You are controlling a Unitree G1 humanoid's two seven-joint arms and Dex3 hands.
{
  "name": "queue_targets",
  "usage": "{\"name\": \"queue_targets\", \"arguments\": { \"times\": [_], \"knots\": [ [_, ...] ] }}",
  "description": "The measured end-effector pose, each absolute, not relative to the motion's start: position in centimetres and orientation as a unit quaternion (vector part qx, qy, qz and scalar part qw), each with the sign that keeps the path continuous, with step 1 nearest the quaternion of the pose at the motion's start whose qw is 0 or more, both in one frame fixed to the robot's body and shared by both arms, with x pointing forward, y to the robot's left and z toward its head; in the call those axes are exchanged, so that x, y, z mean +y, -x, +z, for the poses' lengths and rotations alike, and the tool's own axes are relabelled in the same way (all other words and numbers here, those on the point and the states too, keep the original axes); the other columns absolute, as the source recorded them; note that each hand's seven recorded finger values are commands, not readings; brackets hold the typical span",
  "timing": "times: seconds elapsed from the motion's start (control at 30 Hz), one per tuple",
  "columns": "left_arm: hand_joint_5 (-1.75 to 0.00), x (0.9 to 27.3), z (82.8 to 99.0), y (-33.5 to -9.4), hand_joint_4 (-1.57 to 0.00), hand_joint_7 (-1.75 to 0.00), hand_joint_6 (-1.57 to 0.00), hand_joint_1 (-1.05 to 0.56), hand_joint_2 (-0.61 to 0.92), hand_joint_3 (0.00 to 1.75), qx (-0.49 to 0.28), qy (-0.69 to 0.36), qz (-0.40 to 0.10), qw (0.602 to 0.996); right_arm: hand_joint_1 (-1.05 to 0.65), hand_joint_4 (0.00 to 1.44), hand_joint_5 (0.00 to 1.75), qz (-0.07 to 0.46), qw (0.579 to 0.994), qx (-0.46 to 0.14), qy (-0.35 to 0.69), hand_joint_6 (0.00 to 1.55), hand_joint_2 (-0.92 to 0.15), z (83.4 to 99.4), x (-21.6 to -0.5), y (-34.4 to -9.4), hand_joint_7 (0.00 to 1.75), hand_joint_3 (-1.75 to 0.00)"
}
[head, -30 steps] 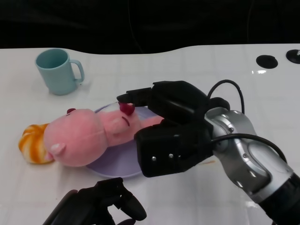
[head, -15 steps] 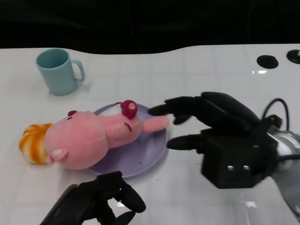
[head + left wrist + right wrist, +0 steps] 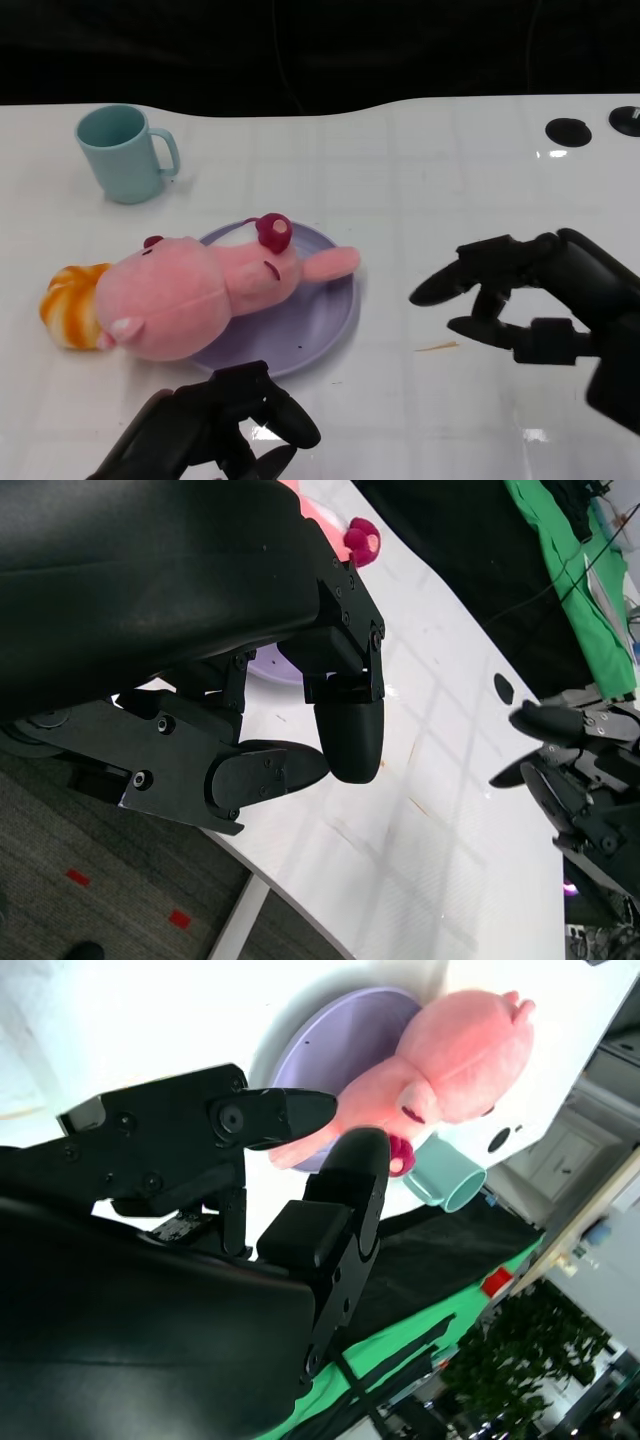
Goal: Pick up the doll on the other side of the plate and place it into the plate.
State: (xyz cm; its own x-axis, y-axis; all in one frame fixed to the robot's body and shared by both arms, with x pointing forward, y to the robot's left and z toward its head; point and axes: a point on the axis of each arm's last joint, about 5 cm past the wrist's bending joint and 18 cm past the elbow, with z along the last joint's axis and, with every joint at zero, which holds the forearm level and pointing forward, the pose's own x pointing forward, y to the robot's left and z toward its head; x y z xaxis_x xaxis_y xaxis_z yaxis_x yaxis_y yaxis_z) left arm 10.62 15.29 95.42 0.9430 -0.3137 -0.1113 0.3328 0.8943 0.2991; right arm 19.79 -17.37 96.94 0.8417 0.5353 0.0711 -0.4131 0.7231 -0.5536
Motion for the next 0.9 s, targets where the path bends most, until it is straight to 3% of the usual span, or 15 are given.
{"name": "queue_targets", "arguments": {
  "times": [0.2, 0.37, 0.67, 0.9],
  "knots": [
    [-1.54, 15.4, 95.5, -10.6, -0.60, -1.12, -0.65, -0.18, 0.79, 0.66, 0.031, -0.161, -0.163, 0.973, 0.00, 0.74, 1.44, 0.262, 0.922, -0.084, 0.272, 0.73, -0.53, 96.8, -18.4, -18.9, 1.22, -1.03],
    [-1.54, 15.6, 95.5, -10.6, -0.61, -1.12, -0.65, -0.19, 0.78, 0.68, 0.032, -0.162, -0.160, 0.973, 0.07, 0.82, 1.66, 0.268, 0.919, -0.056, 0.284, 0.75, -0.46, 96.6, -18.6, -18.7, 1.43, -1.20],
    [-1.58, 16.2, 95.4, -10.4, -0.60, -1.21, -0.65, -0.21, 0.81, 0.64, 0.039, -0.147, -0.154, 0.976, 0.05, 0.86, 1.75, 0.277, 0.910, 0.008, 0.307, 0.77, -0.44, 95.6, -18.2, -18.9, 1.48, -1.24],
    [-1.59, 16.3, 95.2, -10.1, -0.61, -1.23, -0.64, -0.22, 0.82, 0.60, 0.049, -0.134, -0.155, 0.978, 0.02, 0.77, 1.73, 0.306, 0.903, 0.033, 0.300, 0.75, -0.48, 95.6, -18.3, -19.4, 1.43, -1.18]
  ]
}}
